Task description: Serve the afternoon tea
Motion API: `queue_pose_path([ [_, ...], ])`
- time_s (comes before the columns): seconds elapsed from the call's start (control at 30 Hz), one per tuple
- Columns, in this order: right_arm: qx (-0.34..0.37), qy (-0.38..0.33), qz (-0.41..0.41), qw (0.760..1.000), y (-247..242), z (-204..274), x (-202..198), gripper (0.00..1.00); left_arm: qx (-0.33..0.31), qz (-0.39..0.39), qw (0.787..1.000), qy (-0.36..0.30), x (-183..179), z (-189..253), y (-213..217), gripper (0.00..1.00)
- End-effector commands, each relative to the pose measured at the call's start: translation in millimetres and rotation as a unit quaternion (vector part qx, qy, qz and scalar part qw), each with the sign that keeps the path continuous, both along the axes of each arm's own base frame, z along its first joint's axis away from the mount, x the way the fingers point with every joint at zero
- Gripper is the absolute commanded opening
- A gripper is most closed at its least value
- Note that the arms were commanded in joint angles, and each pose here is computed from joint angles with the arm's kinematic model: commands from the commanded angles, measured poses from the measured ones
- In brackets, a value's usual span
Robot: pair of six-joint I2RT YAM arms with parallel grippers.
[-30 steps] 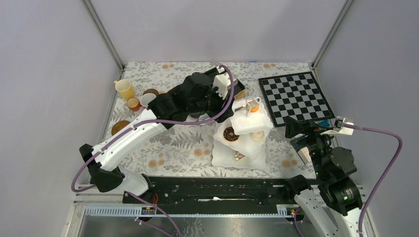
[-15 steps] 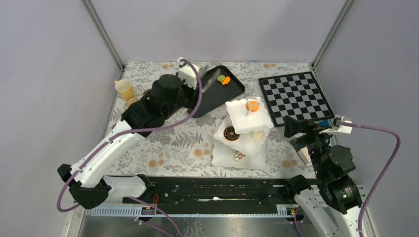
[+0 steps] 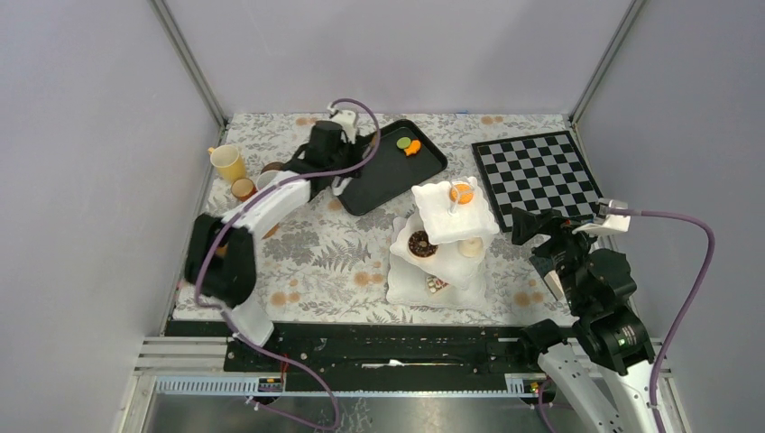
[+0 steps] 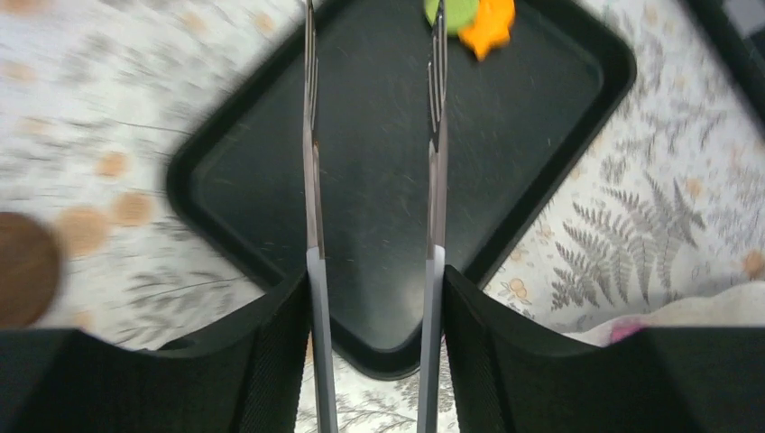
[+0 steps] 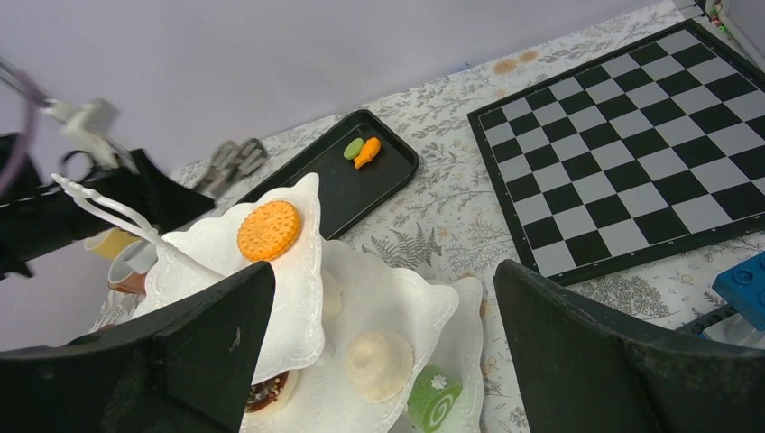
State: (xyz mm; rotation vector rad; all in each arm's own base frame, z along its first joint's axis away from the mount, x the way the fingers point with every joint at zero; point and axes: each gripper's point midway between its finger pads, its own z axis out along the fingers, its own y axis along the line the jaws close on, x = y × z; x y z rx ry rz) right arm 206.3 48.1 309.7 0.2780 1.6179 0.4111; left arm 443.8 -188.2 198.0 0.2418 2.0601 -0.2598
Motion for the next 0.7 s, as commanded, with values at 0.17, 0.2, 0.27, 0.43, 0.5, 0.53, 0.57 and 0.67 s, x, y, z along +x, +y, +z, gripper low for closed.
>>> queue_pose_path([
  [0.17,0.008,-0.001,-0.006,1.0,3,16,12,0.98,-0.121,-0.125,0.981,0.087,60,-43,-95,0.56],
  [0.2,0.009,0.001,-0.007,1.0,3,15,13,0.98,-0.13,-0.13,0.979,0.092,64,-46,-101,0.56],
  [0.27,0.008,0.008,-0.01,1.0,3,12,15,0.98,-0.144,-0.134,0.975,0.099,70,-52,-109,0.57],
  [0.43,0.011,0.023,-0.017,1.0,3,5,17,0.98,-0.151,-0.131,0.973,0.113,84,-74,-117,0.57],
  [0.5,0.015,0.024,-0.02,0.999,2,4,17,0.98,-0.144,-0.122,0.975,0.115,88,-80,-115,0.57],
  [0.53,0.016,0.025,-0.02,0.999,2,3,17,0.98,-0.14,-0.117,0.977,0.114,90,-81,-114,0.56],
  [0.57,0.017,0.027,-0.02,0.999,3,1,17,0.98,-0.135,-0.112,0.978,0.111,92,-82,-111,0.56],
  [0.67,0.021,0.031,-0.02,0.999,3,-1,18,0.98,-0.11,-0.095,0.984,0.098,94,-81,-101,0.54],
])
